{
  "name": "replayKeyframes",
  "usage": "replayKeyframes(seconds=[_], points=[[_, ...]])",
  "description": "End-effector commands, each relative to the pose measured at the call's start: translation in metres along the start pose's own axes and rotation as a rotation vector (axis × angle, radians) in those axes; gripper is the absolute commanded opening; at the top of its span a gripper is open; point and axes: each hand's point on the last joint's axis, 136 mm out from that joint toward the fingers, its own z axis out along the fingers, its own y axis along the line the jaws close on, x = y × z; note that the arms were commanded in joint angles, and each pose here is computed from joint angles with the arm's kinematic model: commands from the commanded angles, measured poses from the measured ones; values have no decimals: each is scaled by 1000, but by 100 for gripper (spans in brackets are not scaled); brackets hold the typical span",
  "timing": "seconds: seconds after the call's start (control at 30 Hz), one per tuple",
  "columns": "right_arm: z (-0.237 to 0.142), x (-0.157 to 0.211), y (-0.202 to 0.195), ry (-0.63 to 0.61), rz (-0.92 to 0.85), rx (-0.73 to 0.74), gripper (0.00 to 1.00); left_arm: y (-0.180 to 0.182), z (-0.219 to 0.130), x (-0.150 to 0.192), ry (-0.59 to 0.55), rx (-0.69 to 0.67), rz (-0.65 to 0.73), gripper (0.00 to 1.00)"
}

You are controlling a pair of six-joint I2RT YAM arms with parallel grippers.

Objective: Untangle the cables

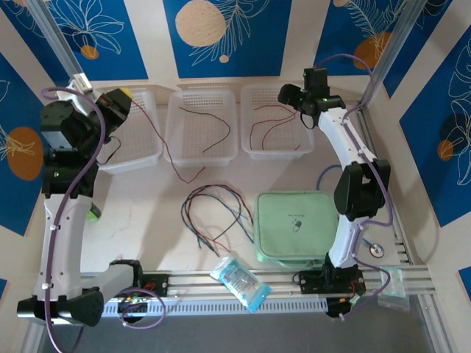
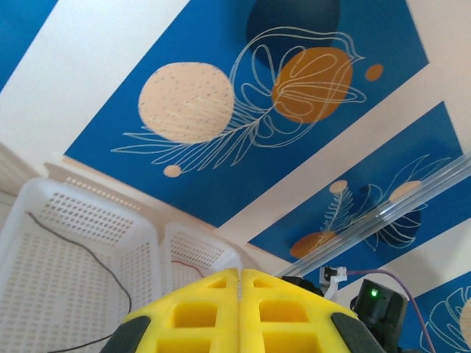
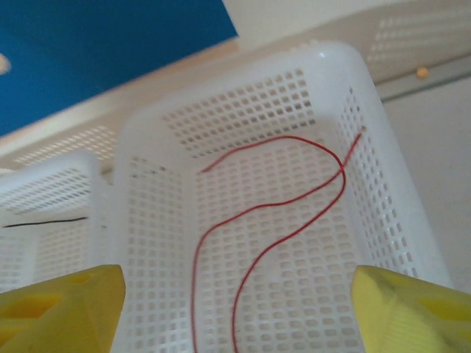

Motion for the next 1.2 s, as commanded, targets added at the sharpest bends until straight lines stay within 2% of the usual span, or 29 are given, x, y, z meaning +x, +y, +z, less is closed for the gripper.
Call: replayKeyframes(seconds=[0.0, 0.27, 0.53, 0.63, 0.83, 0.97, 1.07, 1.17], points=[[-18, 1, 14, -4, -8, -88, 82, -43, 3, -12, -17, 133, 5, 0], [-70, -10, 28, -77, -34, -221, 83, -123, 38, 6, 61, 327, 32, 0], [-108, -22, 14, -140, 1, -248, 84, -200, 75, 24, 120, 507, 46, 0], [-121, -27, 7, -165, 24, -249, 84, -220, 91, 27, 108, 548, 66, 0], [-142, -27, 3, -191, 51, -281, 84, -241, 134, 11, -7, 611, 29, 0], [-152, -27, -2, -203, 50, -277, 84, -257, 148, -10, -157, 680, -49, 0], [-157, -28, -9, -212, 63, -270, 84, -255, 155, -23, -289, 670, -62, 0], [-161, -29, -13, -218, 70, -270, 84, -249, 166, -24, -358, 661, -53, 0]])
